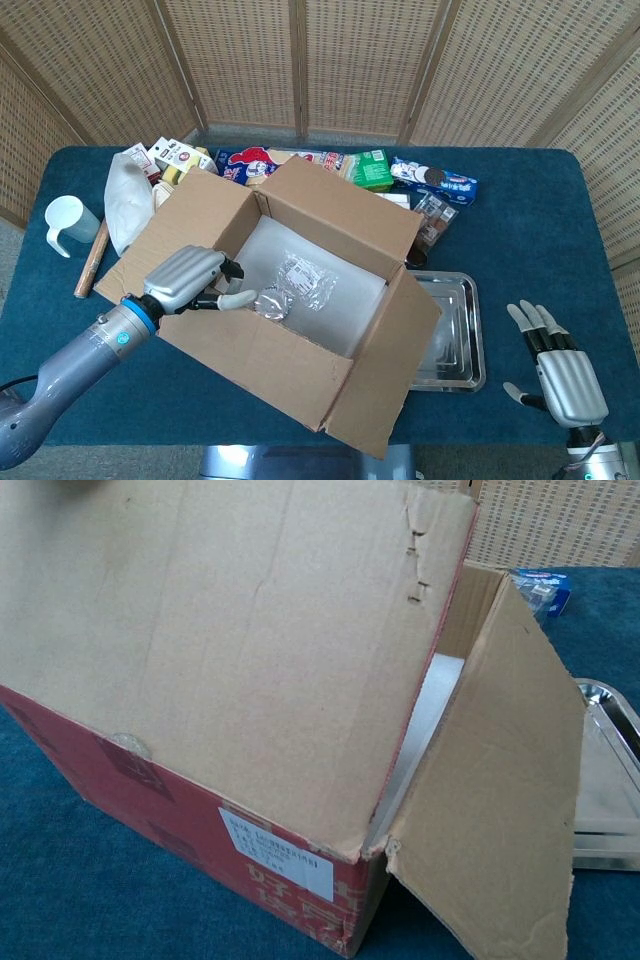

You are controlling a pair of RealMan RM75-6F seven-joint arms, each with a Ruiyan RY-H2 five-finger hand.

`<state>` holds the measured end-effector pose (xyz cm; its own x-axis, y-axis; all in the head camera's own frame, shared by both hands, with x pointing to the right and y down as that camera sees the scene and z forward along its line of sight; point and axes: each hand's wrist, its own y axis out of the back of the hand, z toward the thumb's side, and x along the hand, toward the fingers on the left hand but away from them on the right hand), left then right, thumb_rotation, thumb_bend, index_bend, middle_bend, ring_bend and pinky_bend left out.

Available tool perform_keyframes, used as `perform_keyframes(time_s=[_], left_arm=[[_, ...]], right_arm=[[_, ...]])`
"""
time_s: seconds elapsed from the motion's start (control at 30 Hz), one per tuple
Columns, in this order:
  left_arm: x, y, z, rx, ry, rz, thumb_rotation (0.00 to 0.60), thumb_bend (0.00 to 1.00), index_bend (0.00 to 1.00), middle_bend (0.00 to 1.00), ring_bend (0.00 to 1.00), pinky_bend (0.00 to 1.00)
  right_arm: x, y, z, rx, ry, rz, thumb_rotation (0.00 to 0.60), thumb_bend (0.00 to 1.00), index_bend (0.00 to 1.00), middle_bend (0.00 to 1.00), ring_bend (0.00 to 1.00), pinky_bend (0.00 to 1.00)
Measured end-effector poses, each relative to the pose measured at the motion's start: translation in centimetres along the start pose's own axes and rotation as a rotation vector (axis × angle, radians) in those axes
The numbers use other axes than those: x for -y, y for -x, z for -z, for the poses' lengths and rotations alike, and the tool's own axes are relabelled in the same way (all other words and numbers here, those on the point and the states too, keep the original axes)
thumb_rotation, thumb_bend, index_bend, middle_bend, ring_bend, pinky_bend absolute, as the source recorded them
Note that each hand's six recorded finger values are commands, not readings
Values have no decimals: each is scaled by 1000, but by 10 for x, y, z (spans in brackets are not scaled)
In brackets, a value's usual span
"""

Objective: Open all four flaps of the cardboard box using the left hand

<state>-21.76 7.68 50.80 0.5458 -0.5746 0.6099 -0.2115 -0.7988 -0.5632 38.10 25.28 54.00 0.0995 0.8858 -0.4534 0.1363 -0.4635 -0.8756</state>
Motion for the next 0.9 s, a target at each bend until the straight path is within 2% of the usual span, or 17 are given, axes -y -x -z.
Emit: perform_keyframes(time_s=[0.17, 0.4, 0.6, 0.9], left_arm=[[-6, 6, -5, 25, 20, -7, 0, 0, 719, 608, 456, 542], [-10, 17, -5, 20, 31, 28, 0, 0, 712, 625, 461, 548], [-12, 23, -8, 25, 27, 50, 0, 0, 681, 709, 479, 532], [-4, 29, -13, 20, 71, 119, 0, 0, 659, 686, 481, 556]], right_arm=[[1, 1, 0, -1, -2, -2, 600, 0, 0, 0, 0, 211], [2, 1, -1, -2, -6, -6, 600, 0, 0, 0, 0, 210], [4, 1, -2, -4, -9, -8, 600, 0, 0, 0, 0, 211], [4, 1, -3, -5, -10, -9, 600, 0, 0, 0, 0, 211]])
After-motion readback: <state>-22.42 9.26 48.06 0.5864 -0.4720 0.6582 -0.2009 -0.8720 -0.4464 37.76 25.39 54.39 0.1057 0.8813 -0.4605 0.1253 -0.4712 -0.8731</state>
